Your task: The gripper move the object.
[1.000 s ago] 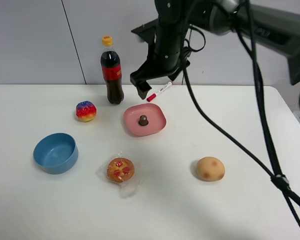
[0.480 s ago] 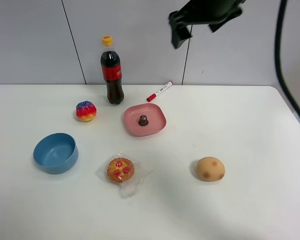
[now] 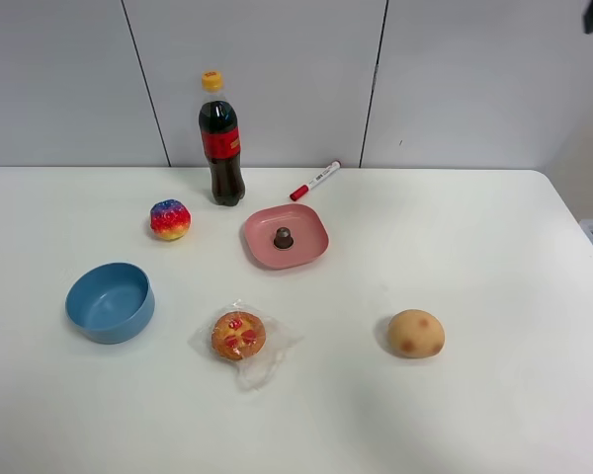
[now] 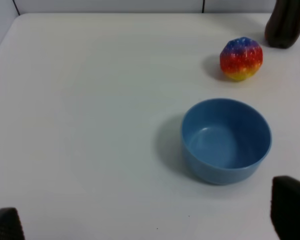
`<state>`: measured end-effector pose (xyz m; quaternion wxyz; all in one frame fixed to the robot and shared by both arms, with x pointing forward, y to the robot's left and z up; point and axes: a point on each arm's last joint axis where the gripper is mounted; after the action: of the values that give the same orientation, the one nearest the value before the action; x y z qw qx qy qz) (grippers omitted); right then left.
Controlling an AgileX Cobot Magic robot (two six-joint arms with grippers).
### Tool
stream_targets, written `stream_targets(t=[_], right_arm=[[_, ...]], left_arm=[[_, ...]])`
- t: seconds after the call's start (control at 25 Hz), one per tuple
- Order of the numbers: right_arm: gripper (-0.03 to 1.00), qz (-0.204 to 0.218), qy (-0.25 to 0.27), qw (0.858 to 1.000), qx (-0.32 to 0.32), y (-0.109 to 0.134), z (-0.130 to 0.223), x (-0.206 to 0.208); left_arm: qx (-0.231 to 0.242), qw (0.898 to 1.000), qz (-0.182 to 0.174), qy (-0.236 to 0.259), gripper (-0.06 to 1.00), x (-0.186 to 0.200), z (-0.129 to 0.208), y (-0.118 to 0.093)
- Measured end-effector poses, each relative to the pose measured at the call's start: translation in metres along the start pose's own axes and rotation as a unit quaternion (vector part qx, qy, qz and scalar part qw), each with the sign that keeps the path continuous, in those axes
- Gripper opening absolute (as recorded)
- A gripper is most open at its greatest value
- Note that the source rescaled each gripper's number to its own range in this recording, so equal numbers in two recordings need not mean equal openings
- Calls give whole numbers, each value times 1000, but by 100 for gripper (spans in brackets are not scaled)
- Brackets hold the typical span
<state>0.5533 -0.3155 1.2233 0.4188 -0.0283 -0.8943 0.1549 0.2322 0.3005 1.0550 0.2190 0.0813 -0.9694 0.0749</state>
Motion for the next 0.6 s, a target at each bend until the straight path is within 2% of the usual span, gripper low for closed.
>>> stream_targets(t=[0.12,0.24,0.36,0.6], right_arm=[[93,28,29,999,-30,-20,38,14],[93,43,37,997,-53,-24,73,36],[93,48,31,996,-62,-17,104,58],[93,15,-21,996,-88,13,166,103]], left_arm=[[0,1000,0,0,100,0,0,0],[0,1000,0,0,100,0,0,0],[0,1000,0,0,100,0,0,0],[0,1000,0,0,100,0,0,0]])
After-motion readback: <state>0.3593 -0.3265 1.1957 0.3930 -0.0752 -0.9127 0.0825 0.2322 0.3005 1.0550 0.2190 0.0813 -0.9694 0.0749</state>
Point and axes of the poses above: a point on each arm's last joint axis where the gripper is mounted, x pointing back along that axis away from the gripper, y along the wrist's bending axis when the last joint is at zero, z = x × y, and after that the axes turned 7 degrees about x, right-handed
